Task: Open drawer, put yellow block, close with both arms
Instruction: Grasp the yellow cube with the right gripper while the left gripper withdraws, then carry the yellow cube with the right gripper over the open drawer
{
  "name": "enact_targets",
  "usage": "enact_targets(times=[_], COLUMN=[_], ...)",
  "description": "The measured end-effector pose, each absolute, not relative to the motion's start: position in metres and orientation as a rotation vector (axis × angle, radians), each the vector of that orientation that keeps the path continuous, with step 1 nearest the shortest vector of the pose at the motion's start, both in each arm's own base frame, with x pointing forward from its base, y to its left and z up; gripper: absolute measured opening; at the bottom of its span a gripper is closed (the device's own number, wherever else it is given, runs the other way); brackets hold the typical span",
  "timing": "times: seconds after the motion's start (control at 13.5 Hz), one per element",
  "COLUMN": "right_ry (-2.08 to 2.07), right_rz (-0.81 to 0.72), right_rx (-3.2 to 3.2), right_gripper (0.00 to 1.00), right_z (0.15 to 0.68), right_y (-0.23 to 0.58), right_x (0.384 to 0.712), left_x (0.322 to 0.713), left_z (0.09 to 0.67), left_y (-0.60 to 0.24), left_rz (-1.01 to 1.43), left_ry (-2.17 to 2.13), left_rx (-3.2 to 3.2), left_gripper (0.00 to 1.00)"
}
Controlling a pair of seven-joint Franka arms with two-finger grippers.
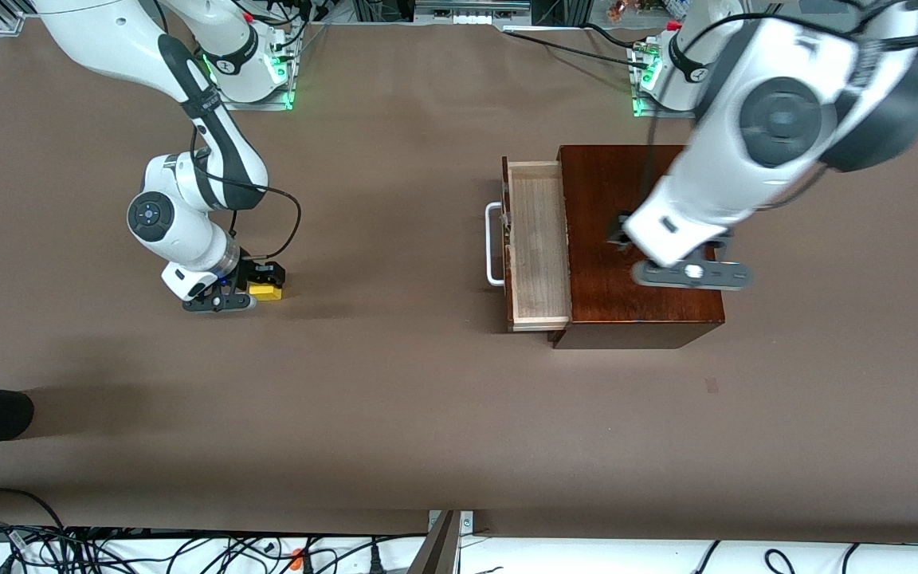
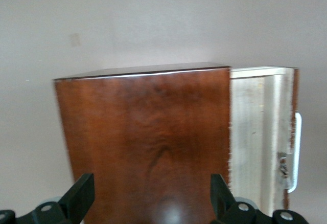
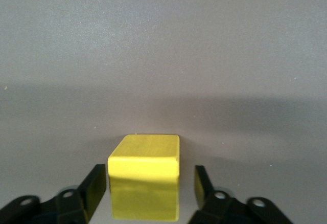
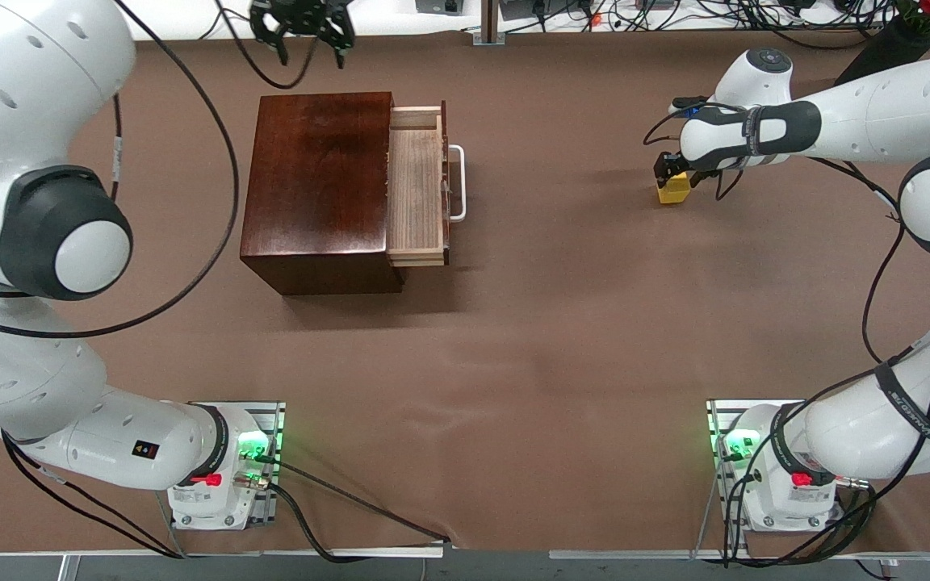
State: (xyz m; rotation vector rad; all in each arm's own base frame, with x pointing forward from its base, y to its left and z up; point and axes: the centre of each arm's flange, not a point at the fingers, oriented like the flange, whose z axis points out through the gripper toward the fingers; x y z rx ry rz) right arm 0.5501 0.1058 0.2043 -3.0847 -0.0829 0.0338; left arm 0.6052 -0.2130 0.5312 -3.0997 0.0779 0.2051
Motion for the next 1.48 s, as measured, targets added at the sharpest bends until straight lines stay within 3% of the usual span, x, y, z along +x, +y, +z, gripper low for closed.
enact_targets(times=[0.07, 0.15, 0.52, 0.89, 1.33, 1.48], right_ry=[-0.083, -0.081, -0.202, -0.645, -1.124, -1.321], right_rz=[0.036, 0.035, 0.036, -0.005, -0.152, -0.137], right_rx=[-3.085, -3.085, -3.078, -2.989, -2.815, -2.768], right_gripper=[0.58, 0.56, 0.56, 0.56, 0.56, 0.56], right_z=[0.204, 0.205, 0.213, 0.286, 0.353, 0.381], right_y=[0.106, 0.105, 0.107, 0.158, 0.291, 0.342], right_x=[0.549, 0.549, 0.55, 0.549, 0.508, 0.497], left_x=[0.608, 0.61, 0.582, 0.559, 0.554, 0.554], left_z=[0.539, 0.55, 0.598, 0.61, 0.602, 0.602], left_y=[-0.193, -0.174, -0.077, -0.05, -0.039, -0.041], left_rz=[0.195, 0.174, 0.089, 0.072, 0.148, 0.148], left_ry=[0.103, 0.124, 0.074, 0.153, 0.131, 0.136], left_rx=[-3.107, -3.113, -3.136, -3.134, -3.131, -3.131], left_gripper=[1.0, 1.0, 1.0, 1.0, 1.0, 1.0])
